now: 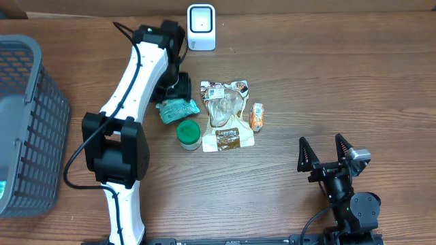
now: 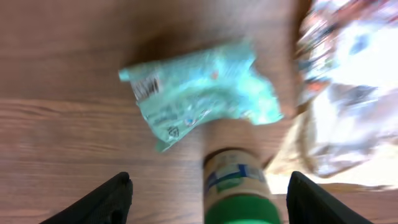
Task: Scan the item barcode
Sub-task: 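Carry the mint-green packet with the left gripper and drop it left of the jar, then return the left gripper to the basket and grasp the blue Kleenex tissue pack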
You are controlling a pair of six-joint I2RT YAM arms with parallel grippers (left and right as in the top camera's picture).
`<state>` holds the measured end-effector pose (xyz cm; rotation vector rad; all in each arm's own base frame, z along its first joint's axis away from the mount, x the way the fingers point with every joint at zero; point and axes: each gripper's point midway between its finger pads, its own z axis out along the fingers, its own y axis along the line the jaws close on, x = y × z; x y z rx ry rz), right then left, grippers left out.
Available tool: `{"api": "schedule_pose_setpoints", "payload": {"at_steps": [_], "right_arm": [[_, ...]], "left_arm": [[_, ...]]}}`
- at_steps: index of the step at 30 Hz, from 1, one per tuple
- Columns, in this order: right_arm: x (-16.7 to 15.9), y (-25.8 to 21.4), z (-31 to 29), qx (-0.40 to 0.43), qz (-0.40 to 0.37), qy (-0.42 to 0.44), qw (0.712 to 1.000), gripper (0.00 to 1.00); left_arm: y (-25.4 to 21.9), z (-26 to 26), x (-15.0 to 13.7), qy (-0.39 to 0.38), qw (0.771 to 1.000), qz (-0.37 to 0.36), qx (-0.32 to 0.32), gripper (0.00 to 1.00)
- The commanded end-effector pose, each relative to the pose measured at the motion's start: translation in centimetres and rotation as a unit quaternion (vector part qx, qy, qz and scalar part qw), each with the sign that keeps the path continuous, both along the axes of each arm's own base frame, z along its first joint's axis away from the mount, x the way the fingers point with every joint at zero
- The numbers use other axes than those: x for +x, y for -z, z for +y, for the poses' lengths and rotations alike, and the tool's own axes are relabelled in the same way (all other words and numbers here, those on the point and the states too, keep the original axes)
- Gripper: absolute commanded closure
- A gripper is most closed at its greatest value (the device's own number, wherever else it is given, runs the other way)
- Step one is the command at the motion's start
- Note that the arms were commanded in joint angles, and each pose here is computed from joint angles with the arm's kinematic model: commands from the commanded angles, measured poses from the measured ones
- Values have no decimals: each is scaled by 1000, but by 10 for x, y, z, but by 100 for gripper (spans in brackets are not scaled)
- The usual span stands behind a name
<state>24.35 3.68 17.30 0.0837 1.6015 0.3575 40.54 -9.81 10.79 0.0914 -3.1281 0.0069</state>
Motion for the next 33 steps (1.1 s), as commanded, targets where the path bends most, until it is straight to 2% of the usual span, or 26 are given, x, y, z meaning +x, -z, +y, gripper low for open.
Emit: {"api": "schedule_pose_setpoints", "payload": {"at_steps": [1,4,6,8,9,11,14,19,23,27,29,33], "right_arm": [[0,2,1,3,-1,-1,1000,0],[0,2,1,3,-1,-1,1000,0],[0,2,1,3,-1,-1,1000,0],[0,2,1,3,-1,-1,1000,0],[0,2,1,3,-1,-1,1000,0],[0,2,1,3,-1,-1,1000,0],[0,2,1,3,-1,-1,1000,0],[0,2,1,3,-1,-1,1000,0],[0,2,1,3,-1,-1,1000,0],[0,2,1,3,-1,-1,1000,0],[0,2,1,3,-1,-1,1000,0],[0,2,1,3,-1,-1,1000,0]], "left_arm": [[-104,-8,14,-26,990,-134,-39,33],[-167,3,12,-56,973,-217,-45,31],[-210,18,3,-79,957,-275,-43,25],[-253,49,-15,-122,934,-335,-20,6],[-267,65,-24,-142,924,-354,-6,1],[-286,97,-44,-194,905,-378,24,0],[-307,163,-89,-324,857,-394,73,0],[-307,242,-141,-448,805,-368,129,0],[-287,294,-171,-526,772,-315,167,0],[-261,334,-194,-579,749,-258,193,0],[-246,349,-203,-591,748,-229,198,0],[-208,369,-209,-595,762,-176,186,3]]}}
